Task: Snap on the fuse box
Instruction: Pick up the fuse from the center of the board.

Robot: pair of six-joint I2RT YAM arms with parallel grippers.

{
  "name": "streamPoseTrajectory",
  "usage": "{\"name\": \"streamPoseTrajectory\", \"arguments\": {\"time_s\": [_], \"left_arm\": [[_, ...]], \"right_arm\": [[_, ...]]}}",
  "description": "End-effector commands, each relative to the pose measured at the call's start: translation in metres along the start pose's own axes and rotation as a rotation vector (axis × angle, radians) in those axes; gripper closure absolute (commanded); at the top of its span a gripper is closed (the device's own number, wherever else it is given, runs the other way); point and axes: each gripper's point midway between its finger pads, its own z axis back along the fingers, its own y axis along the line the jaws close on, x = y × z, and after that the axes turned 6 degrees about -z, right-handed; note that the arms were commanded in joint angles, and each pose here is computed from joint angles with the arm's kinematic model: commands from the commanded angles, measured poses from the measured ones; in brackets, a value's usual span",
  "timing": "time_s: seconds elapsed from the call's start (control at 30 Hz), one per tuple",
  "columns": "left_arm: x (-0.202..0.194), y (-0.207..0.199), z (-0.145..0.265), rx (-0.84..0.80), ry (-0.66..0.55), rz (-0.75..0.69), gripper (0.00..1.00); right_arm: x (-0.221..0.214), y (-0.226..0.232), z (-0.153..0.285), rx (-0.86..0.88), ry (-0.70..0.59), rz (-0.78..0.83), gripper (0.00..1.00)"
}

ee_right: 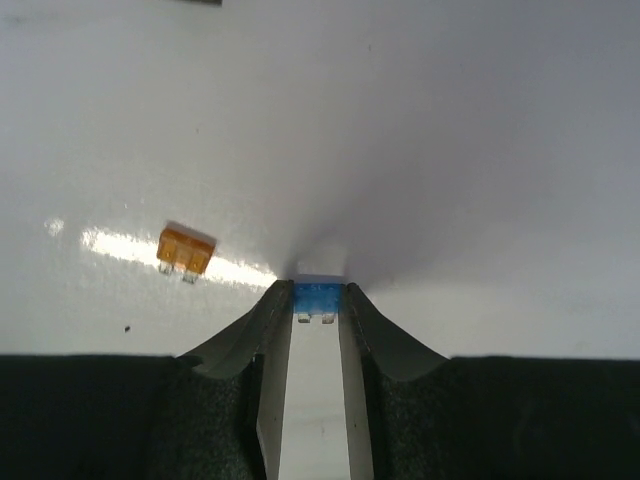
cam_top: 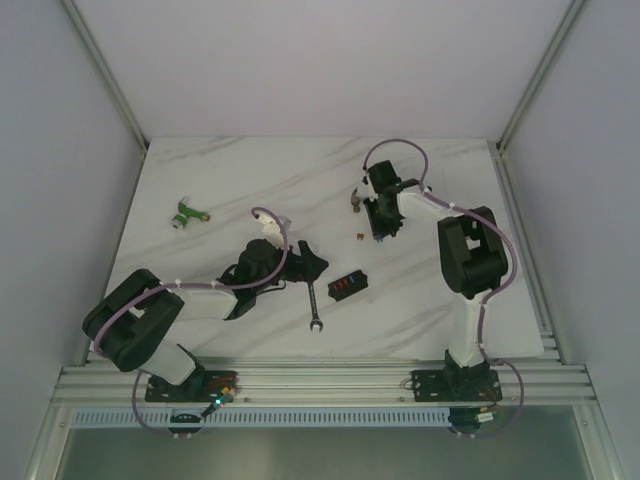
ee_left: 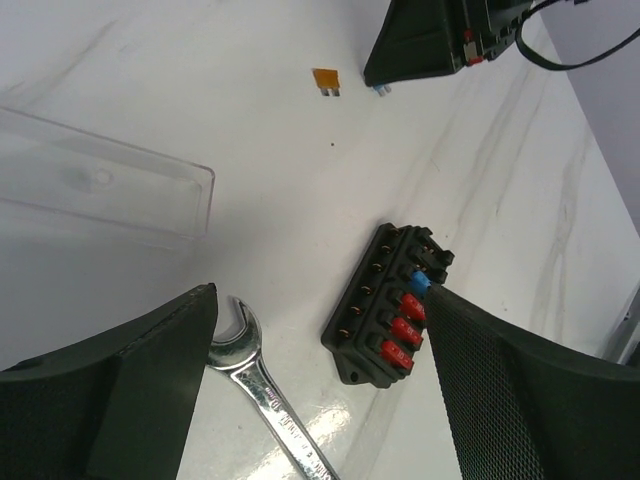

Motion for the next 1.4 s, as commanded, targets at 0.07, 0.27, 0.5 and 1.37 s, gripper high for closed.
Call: {"name": "streamPoseTrajectory", "arguments": {"time_s": [0.07,0.27,0.5,1.37], "left_arm": [[0.024,-0.017,-0.006,-0.070,-0.064,-0.015,0.08],[0.037,-0.033,-0.011,-0.119,-0.108,-0.012,0.10],[0.053,-0.062,-0.016,-0.183,-0.192,-0.038,0.13],[0.070,-0.078,-0.038,-0.149,-0.283,-0.013,0.60]], "right_arm": [[0.003,0.013,0.032,0.053,-0.071,-0.075,0.78],[0.011,0.041,0.068,0.142,-0.186,-0.141,0.77],[0.012,0.079,0.111,0.281,-0.313,-0.208,0.77],[-0.010,0.124,0.158,0.482,-0.444,-0.343,0.76]]}}
